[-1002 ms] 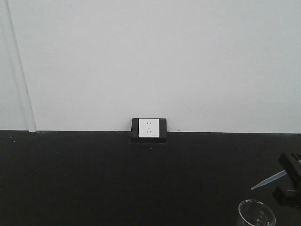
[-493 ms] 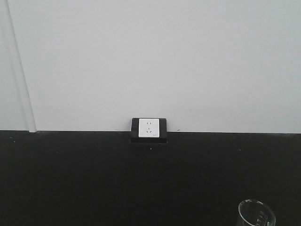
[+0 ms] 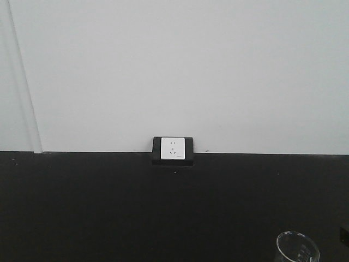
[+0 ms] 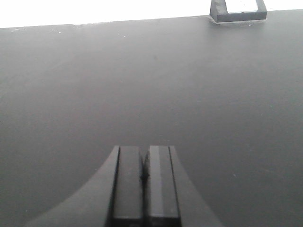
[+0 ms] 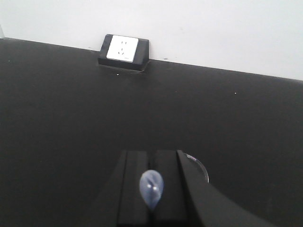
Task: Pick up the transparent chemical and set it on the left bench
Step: 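Hold the dropper in the right gripper, raised clear of the beaker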
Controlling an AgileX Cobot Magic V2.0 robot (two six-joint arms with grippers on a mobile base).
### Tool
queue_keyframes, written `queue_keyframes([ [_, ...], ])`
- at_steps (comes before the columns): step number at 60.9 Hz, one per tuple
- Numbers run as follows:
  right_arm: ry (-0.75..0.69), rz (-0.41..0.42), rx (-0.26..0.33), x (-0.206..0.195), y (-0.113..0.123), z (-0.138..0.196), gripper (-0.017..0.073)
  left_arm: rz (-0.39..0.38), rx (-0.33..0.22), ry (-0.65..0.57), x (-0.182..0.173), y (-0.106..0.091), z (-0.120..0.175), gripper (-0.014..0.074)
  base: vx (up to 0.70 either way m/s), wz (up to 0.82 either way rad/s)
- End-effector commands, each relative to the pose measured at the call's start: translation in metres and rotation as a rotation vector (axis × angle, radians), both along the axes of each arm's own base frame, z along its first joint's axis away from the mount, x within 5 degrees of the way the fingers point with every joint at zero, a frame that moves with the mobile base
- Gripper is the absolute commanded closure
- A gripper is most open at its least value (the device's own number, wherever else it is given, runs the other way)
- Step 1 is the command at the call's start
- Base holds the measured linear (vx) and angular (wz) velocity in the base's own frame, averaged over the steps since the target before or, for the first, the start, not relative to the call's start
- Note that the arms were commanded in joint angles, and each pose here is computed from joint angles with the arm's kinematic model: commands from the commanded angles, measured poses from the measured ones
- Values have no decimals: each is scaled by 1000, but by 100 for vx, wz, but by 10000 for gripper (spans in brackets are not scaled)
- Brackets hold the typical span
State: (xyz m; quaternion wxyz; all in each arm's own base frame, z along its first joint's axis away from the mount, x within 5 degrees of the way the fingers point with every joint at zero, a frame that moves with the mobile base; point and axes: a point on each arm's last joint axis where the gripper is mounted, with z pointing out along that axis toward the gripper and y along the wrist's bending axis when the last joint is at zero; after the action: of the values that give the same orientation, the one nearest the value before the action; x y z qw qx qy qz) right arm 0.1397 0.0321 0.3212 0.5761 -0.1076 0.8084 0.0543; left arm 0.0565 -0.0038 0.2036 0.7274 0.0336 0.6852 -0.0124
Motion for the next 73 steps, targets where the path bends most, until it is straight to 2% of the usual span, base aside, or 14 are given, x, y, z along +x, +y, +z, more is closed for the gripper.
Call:
queue_keyframes([
  [1, -136, 8, 1, 1, 1, 21, 559, -1, -14, -81, -1, 0, 3, 597, 0, 0],
  [73, -116, 8, 3, 1, 1, 19, 559, -1, -14, -81, -1, 0, 3, 597, 0, -1],
])
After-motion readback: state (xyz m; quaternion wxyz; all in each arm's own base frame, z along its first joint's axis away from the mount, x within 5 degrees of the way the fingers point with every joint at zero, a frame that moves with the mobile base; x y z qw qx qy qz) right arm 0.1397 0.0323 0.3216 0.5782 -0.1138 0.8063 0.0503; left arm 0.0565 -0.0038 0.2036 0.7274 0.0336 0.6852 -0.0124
